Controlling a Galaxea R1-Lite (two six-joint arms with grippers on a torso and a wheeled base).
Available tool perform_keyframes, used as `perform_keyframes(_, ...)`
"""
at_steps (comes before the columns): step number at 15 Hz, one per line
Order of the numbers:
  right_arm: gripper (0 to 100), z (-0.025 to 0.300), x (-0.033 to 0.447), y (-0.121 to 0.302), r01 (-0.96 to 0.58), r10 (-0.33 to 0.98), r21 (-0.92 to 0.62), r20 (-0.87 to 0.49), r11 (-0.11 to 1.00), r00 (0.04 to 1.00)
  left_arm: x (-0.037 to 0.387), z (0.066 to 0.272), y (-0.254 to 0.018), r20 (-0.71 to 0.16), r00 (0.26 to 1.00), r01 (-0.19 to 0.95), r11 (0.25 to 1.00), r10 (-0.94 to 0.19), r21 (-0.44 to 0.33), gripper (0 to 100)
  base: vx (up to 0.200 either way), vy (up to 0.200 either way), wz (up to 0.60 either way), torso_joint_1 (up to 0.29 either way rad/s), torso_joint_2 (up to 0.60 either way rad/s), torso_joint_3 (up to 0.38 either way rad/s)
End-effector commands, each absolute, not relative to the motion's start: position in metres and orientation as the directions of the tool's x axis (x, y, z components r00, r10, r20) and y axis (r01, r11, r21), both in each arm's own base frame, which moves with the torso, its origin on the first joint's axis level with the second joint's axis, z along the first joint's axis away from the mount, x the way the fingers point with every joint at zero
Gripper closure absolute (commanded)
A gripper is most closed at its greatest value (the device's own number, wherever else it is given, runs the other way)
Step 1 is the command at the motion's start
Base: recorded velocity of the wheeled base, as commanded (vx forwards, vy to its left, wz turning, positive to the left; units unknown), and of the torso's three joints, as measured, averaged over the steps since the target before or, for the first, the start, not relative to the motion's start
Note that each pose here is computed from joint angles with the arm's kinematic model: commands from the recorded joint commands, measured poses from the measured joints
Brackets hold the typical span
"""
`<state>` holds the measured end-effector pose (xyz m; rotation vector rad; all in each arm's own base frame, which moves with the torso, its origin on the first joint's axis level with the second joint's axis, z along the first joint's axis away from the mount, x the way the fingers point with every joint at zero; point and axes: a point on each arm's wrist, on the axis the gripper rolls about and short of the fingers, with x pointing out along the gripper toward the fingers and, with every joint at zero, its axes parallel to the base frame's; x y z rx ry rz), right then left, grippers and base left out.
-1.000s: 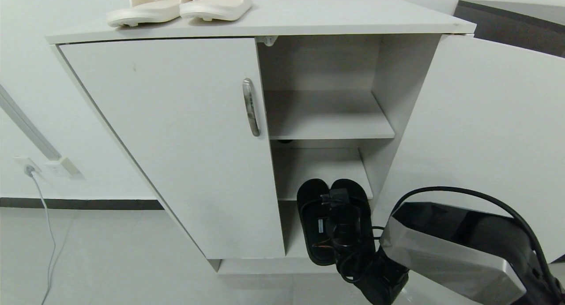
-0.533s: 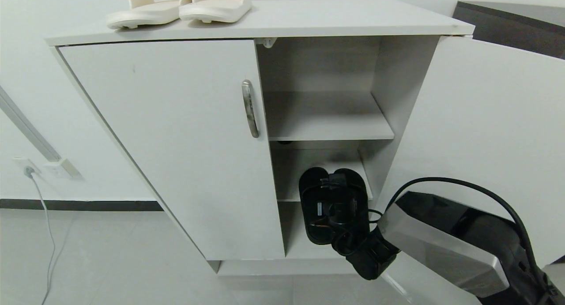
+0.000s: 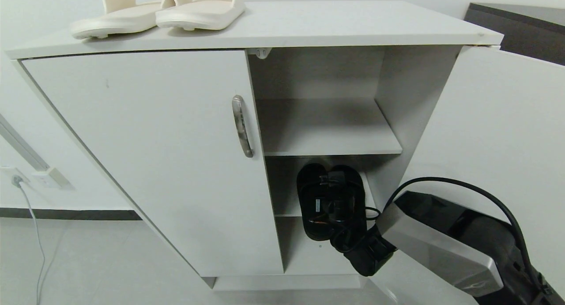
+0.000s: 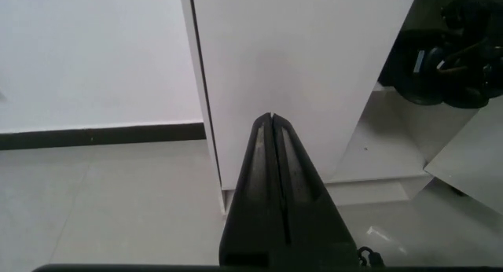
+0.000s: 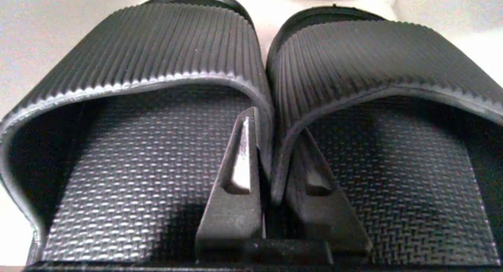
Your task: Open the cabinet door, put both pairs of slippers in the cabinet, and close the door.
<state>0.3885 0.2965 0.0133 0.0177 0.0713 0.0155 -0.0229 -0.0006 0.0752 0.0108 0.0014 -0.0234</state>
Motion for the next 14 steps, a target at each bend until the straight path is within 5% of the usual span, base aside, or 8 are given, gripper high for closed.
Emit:
perform_keyframes(1, 100, 0.008, 0.397, 0.297, -0.004, 0.006, 0.016, -0.074, 1.000, 0.997, -0.023, 0.075, -0.001, -0.003, 1.000, 0.025, 1.000, -0.025, 0.011, 100, 0.000, 0.000, 0.00, 0.000, 0.00, 0.000)
perform_keyframes(14, 100, 0.019, 0.452, 0.311, 0.039, -0.038, 0.032, -0.043, 0.999, 0.998, -0.023, 0.075, -0.001, -0.003, 1.000, 0.023, 1.000, -0.023, 0.009, 100, 0.000, 0.000, 0.00, 0.000, 0.00, 0.000)
